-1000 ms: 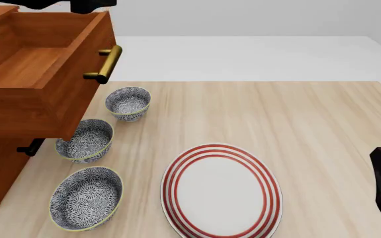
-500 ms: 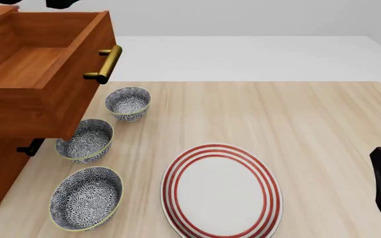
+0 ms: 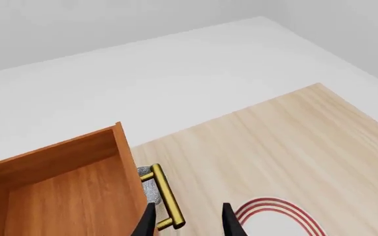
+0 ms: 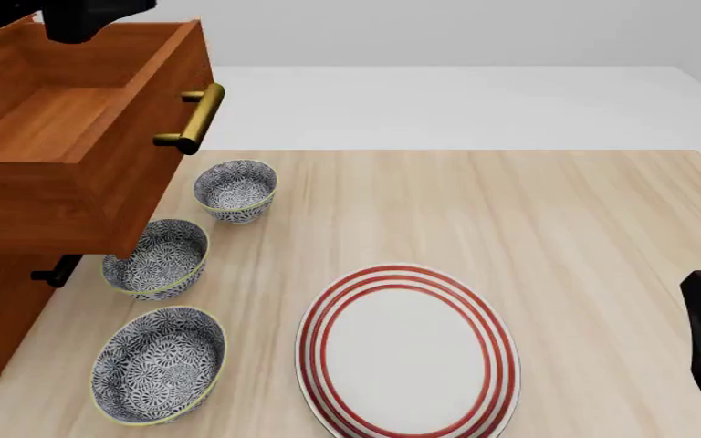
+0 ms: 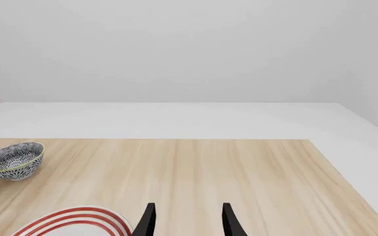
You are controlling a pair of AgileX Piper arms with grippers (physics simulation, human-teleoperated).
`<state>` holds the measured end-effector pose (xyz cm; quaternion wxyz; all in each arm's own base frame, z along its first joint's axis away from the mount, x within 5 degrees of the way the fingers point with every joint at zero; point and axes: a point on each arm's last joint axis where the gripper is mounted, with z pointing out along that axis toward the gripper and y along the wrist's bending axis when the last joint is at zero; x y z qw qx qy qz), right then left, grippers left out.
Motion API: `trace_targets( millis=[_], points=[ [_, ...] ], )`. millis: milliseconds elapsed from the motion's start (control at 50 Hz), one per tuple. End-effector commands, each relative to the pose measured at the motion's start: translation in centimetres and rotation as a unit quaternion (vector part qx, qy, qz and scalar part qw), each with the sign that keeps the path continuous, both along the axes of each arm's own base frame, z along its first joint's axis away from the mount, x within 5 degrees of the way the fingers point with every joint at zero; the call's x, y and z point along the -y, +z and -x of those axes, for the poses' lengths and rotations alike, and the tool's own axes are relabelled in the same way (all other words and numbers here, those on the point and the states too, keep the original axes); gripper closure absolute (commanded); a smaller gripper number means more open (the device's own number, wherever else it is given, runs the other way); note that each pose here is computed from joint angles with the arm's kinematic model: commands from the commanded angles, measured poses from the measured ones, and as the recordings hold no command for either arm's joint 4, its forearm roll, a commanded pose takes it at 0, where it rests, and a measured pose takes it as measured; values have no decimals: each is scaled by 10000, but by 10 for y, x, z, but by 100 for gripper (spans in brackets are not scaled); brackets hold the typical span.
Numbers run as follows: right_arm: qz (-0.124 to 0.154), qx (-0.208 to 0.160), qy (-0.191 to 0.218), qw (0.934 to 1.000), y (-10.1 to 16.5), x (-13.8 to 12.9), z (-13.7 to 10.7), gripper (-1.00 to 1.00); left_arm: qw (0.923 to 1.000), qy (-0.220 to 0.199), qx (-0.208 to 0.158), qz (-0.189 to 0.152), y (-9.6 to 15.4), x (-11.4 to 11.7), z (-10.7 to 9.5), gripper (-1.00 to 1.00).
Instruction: Open the top drawer of the cabinet.
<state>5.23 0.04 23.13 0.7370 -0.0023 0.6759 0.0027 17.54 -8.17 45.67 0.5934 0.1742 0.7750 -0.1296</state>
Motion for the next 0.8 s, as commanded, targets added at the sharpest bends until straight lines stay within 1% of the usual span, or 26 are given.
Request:
trace_targets(
  millis=[20, 100, 120, 160, 320, 500, 560, 600, 620, 680, 740, 800],
  points=[
    [1, 0, 0, 10000, 0, 0, 0, -100, 9998, 51, 165, 96, -4, -9, 14, -100],
    [0, 0, 0, 10000, 0, 0, 0, -100, 9996, 89, 219, 119, -2, -12, 18, -100],
    [1, 0, 0, 10000, 0, 0, 0, -100, 9995, 84, 270, 148, 1, -14, 24, -100],
    [1, 0, 0, 10000, 0, 0, 0, -100, 9993, 92, 305, 171, 3, -16, 27, -100],
    [-1, 0, 0, 10000, 0, 0, 0, -100, 9990, 125, 359, 243, 7, -20, 34, -100],
    [0, 0, 1, 10000, 0, 0, 0, -100, 9987, 141, 364, 319, 4, -22, 40, -100],
    [0, 0, 0, 10000, 0, 0, 0, -100, 9987, 86, 340, 359, 1, -22, 44, -100],
    [0, -1, 0, 10000, 0, 0, 0, -100, 9986, 129, 363, 373, 0, -23, 44, -100],
    [0, 0, 0, 10000, 0, 0, 0, -100, 9984, 120, 353, 436, -2, -24, 47, -100],
    [1, -1, 0, 10000, 0, 0, 0, -100, 9981, 42, 396, 476, -3, -25, 55, -100],
    [0, 0, 0, 10000, 0, 0, 0, -100, 9978, 80, 419, 515, -2, -27, 56, -100],
    [0, -1, 0, 10000, 0, 0, 0, -100, 9971, 71, 466, 599, 2, -29, 63, -100]
  ],
)
